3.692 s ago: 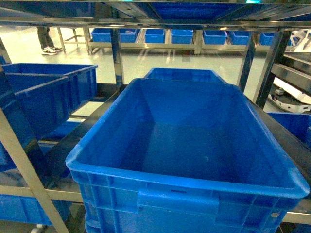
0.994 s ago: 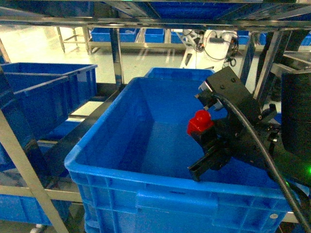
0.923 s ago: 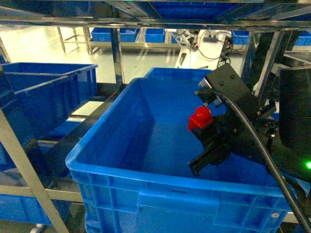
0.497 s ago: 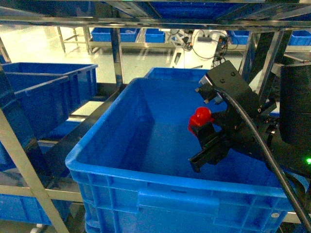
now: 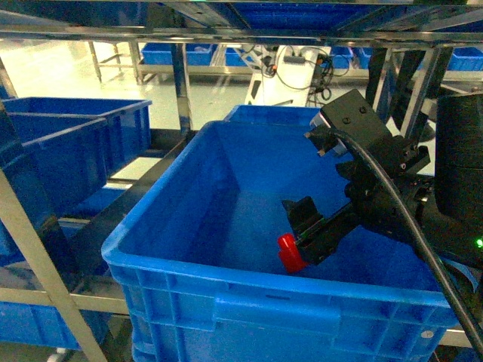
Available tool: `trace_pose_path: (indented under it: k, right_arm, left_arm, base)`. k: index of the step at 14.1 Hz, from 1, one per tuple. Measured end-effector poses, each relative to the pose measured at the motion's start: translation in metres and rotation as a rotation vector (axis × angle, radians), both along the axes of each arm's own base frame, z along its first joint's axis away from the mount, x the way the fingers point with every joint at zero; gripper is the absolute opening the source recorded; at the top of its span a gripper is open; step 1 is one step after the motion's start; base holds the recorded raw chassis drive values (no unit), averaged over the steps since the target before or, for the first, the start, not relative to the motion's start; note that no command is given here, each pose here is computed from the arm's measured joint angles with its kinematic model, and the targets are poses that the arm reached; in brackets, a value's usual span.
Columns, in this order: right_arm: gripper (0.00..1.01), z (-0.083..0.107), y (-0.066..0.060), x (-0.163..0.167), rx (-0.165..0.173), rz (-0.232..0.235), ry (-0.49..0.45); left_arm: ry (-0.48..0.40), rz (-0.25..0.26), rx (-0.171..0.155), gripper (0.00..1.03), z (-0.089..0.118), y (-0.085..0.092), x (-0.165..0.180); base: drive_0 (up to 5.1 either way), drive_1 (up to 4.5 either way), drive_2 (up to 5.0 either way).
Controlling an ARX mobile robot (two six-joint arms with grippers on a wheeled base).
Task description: Pick red block from blue box to shelf
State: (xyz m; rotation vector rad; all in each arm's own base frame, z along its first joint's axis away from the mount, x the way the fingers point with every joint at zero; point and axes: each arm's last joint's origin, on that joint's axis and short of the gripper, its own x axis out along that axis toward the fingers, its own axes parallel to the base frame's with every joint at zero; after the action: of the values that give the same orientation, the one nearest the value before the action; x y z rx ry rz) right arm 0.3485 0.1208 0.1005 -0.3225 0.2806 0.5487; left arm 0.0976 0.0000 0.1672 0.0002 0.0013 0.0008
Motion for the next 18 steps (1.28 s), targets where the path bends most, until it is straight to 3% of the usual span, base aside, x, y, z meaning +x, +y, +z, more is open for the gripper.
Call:
trace_pose_path:
  k: [1,4,9,13,16,17,18]
  right_arm:
    - [1.0,0.001,-0.002,0.001,0.001,-0.006,-0.003]
    - [0.98,0.013,-0.014,-0.007,0.039,-0.066,-0.036]
    - [0.98,0.032,-0.028,-0.041,0.1,-0.117,-0.052]
    - [0.98,0.053,-0.05,-0.077,0.122,-0.195,-0.088]
    - [0.98,0.057,-0.057,-0.089,0.126,-0.222,-0.09]
    - [0.98,0.067,-0.076,-0.129,0.152,-0.271,-0.111]
    - [0.98,0.069,-0.081,-0.148,0.159,-0.28,-0.121]
  left_arm:
    - [0.0,0.0,0.0,0.98,0.0,0.0,0.0]
    - [0.0,0.0,0.0,0.98,0.0,0.0,0.0]
    - [0.0,0.0,0.0,0.98,0.0,0.0,0.0]
    - [0.0,0.0,0.0,0.98,0.0,0.0,0.0]
    - [0.0,0.0,0.0,0.98,0.0,0.0,0.0]
    - [0.0,0.0,0.0,0.98,0.0,0.0,0.0]
    - [0.0,0.0,0.0,0.98,0.0,0.0,0.0]
  base:
    - [0.0,0.0,0.0]
    - [0.0,0.0,0.0]
    - [0.0,0.0,0.0]
    - [0.0,0.0,0.0]
    - [0.0,0.0,0.0]
    - [0.0,0.0,0.0]
    - [0.0,0.0,0.0]
